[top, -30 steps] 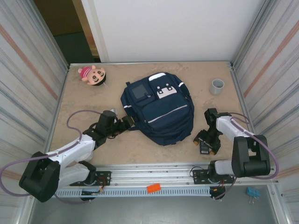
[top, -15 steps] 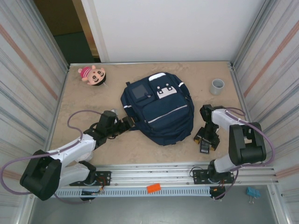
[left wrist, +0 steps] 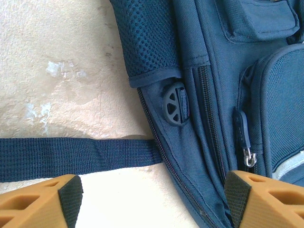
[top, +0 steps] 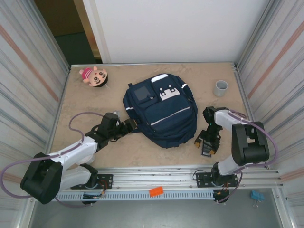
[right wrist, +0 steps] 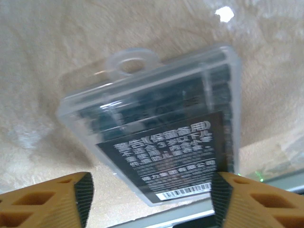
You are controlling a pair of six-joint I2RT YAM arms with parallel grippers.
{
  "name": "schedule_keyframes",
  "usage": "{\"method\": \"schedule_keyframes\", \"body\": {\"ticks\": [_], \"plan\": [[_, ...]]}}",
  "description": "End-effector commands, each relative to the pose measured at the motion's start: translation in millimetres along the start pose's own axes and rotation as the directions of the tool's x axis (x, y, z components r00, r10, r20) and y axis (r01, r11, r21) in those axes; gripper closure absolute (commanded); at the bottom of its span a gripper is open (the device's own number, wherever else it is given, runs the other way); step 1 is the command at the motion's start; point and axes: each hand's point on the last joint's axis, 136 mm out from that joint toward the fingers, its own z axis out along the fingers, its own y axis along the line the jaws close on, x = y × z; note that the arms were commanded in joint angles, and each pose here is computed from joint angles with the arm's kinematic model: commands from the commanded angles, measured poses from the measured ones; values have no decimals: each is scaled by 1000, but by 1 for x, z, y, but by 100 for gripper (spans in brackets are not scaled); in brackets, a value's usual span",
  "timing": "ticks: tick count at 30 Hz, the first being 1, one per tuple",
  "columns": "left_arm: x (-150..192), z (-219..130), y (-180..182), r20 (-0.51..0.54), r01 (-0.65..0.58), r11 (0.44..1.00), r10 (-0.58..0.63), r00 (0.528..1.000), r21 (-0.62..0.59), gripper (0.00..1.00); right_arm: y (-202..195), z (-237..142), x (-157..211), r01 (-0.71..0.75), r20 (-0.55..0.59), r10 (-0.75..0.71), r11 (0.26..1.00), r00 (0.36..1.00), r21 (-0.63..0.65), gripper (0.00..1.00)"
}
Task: Pack books, pencil case, and school supplies into a backpack
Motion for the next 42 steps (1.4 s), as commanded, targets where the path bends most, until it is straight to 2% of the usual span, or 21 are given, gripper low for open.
{"method": "schedule_keyframes", "body": {"ticks": [1, 4, 6, 9, 11, 15, 20, 22, 29, 34, 37, 42], "plan": [[-9, -5, -10, 22, -13, 999, 12, 1000, 32, 20, -2, 1, 0, 41, -25, -41, 999, 999, 34, 48], [-8, -8, -8, 26, -11, 1000, 11, 1000, 27, 20, -1, 0, -2, 47, -18, -47, 998, 999, 30, 55], [-9, -9, -8, 33, -13, 1000, 12, 999, 28, 20, 3, -2, -2, 48, -11, -47, 999, 999, 4, 54], [-10, -11, -9, 40, -14, 999, 13, 999, 30, 20, 2, -8, -3, 49, -2, -49, 999, 999, 8, 44], [-11, -12, -10, 40, -15, 999, 14, 999, 32, 20, -1, -16, -4, 48, 18, -48, 999, 999, 17, 41], [-11, -13, -10, 42, -12, 999, 11, 999, 31, 20, -9, -29, -11, 3, 64, -3, 1000, 998, -1, 23], [-11, -13, -10, 41, -14, 999, 13, 999, 32, 20, -10, -30, -27, -49, 97, 54, 997, 994, -53, 14], [-11, -13, -10, 41, -15, 999, 14, 999, 33, 20, -9, -27, -33, -58, 105, 64, 996, 992, -60, 1], [-10, -15, -7, 50, -12, 1000, 11, 999, 27, 20, -1, -2, -25, -59, 41, 63, 994, 997, -93, 0], [-10, -15, -7, 50, -15, 1000, 14, 999, 26, 20, 1, 0, -11, -29, 29, 31, 998, 999, -59, 5], [-10, -15, -8, 45, -14, 1000, 13, 999, 27, 20, 3, -3, -3, -10, 35, 11, 999, 999, -45, 11], [-9, -14, -8, 39, -10, 1000, 9, 999, 28, 20, 0, -1, 4, 6, 22, -6, 1000, 1000, -18, 29]]}}
